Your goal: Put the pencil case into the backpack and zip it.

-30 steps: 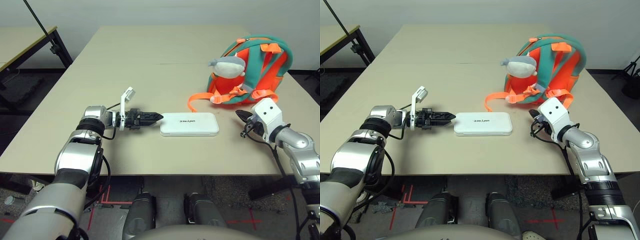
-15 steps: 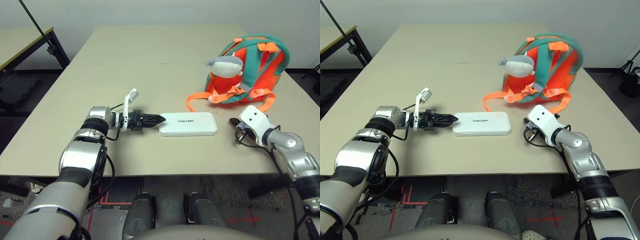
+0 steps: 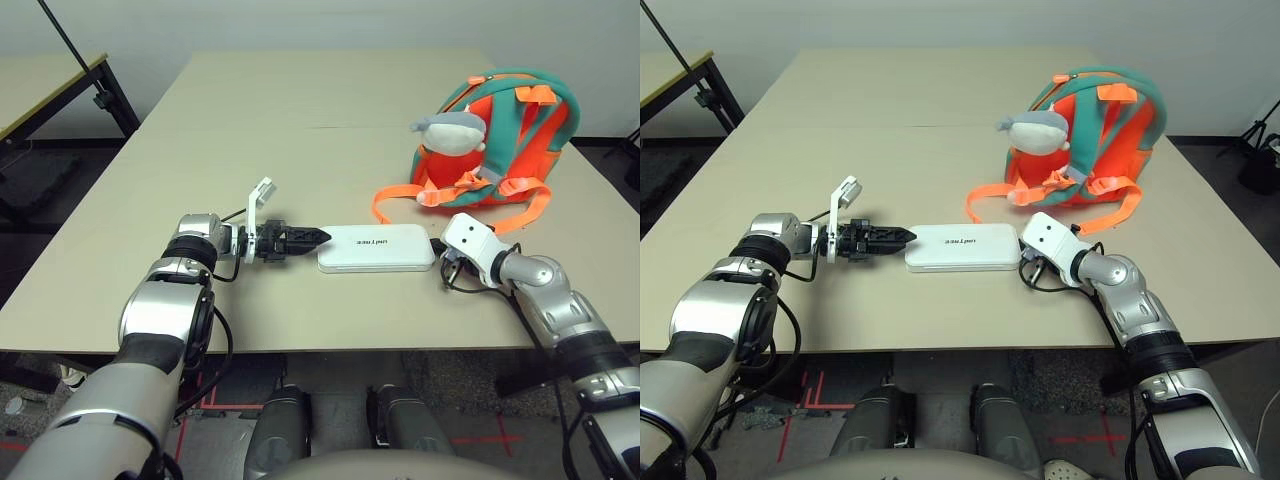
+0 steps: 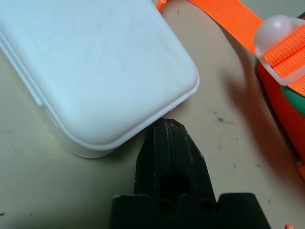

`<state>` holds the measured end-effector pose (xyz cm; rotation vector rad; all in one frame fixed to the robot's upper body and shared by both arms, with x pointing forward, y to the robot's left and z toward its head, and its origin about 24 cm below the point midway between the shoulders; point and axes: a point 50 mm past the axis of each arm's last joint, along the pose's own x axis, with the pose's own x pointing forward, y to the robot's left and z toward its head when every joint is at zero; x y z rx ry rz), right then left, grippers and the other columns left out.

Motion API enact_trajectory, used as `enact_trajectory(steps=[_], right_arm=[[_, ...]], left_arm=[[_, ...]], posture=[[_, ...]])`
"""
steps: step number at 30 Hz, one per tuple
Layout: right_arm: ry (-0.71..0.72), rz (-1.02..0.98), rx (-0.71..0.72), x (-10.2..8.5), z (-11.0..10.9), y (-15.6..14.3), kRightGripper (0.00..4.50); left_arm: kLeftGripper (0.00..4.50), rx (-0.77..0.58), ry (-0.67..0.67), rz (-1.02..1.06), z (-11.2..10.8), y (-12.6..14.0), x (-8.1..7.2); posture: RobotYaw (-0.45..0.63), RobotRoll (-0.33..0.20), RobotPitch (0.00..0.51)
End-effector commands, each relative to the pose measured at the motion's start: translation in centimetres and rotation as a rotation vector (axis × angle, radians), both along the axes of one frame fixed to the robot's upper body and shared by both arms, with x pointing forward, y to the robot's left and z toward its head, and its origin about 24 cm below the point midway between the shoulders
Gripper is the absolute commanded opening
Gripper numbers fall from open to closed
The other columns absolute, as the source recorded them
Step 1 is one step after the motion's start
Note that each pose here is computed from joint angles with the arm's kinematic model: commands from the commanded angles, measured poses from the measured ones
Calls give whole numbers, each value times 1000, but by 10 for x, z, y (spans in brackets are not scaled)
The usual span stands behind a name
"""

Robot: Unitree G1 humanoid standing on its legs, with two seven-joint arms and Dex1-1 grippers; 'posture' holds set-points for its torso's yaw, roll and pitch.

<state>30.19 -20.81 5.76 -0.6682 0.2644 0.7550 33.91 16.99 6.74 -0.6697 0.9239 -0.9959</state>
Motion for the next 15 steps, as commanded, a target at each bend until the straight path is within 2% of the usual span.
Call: enact_trajectory(steps=[1,15], right_arm=[[2,66,3,1,2,17,37],[-3,182,39,5,6,57,37]], left_arm=[[4500,48,44,1,-7,5,-4],[4500,68,54,-26,-11,2,-6]], posture=[[33,0,27],[24,0,27]])
